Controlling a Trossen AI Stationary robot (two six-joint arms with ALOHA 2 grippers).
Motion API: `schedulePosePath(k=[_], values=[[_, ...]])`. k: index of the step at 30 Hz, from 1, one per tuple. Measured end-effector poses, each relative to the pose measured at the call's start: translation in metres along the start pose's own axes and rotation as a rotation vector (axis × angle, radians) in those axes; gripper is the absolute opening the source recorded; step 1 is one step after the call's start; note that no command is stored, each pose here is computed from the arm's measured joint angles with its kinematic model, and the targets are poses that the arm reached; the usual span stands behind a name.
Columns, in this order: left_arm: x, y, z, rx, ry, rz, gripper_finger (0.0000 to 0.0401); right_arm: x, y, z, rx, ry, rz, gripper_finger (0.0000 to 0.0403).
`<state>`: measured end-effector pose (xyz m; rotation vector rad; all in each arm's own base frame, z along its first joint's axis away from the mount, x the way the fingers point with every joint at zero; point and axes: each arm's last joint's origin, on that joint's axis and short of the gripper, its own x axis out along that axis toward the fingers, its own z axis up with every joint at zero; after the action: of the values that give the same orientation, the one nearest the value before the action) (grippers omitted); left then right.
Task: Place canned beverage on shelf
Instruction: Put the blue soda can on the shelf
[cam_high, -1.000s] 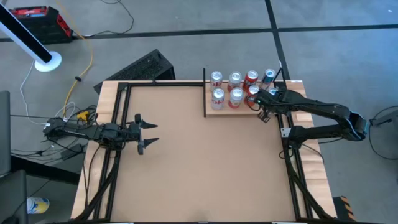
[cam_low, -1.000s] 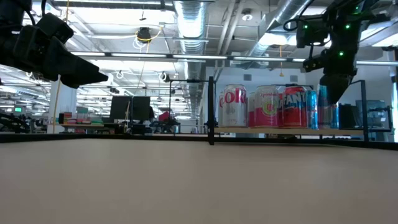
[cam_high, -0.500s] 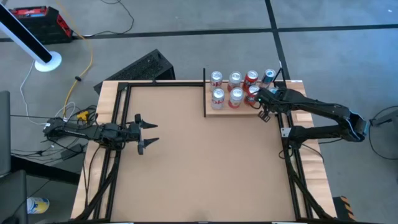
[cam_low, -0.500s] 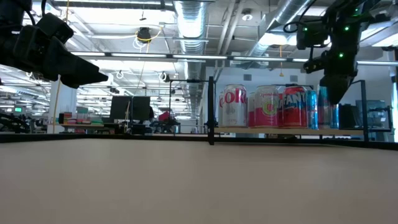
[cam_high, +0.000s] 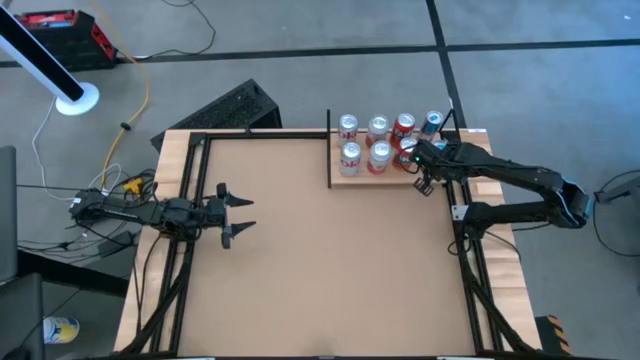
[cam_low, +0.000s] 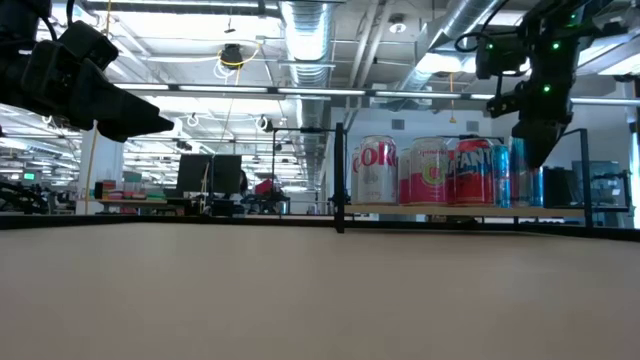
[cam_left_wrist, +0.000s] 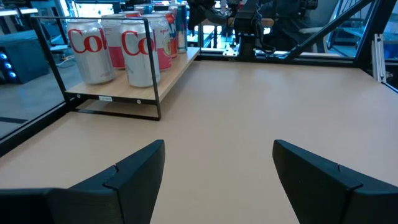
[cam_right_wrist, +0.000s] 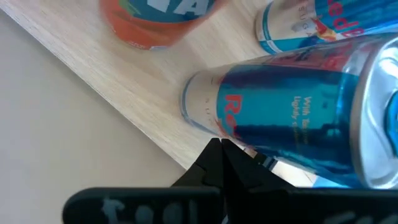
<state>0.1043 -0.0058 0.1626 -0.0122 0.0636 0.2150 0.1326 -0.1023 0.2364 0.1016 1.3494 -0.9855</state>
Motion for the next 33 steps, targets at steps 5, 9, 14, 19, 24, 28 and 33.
schedulePosePath(k=[5,9,14,19,24,28,33], values=[[0.0,0.0,0.0,0.0,0.0,0.0,0.0284,0.0009,-0.0024,-0.0001,0.019,0.004,-0.03,0.0018],[0.0,0.0,0.0,0.0,0.0,0.0,0.0284,0.0019,-0.0048,-0.0001,0.031,0.008,-0.051,0.0018],[0.0,0.0,0.0,0.0,0.0,-0.001,0.0284,0.0022,-0.0054,0.0001,0.035,0.008,-0.055,0.0018],[0.0,0.0,0.0,0.0,0.0,0.0,0.0284,0.0019,-0.0034,0.0007,0.017,0.004,-0.004,0.0018],[0.0,0.0,0.0,0.0,0.0,0.0,0.0284,0.0019,-0.003,0.0017,0.019,-0.005,0.01,0.0018],[0.0,0.0,0.0001,0.0,-0.001,0.0,0.0284,0.0019,-0.0031,0.0056,0.039,-0.041,0.002,0.0018],[0.0,0.0,0.0,0.0,0.0,0.0,0.0284,0.0021,-0.0036,0.0075,0.05,-0.057,0.001,0.0018]])
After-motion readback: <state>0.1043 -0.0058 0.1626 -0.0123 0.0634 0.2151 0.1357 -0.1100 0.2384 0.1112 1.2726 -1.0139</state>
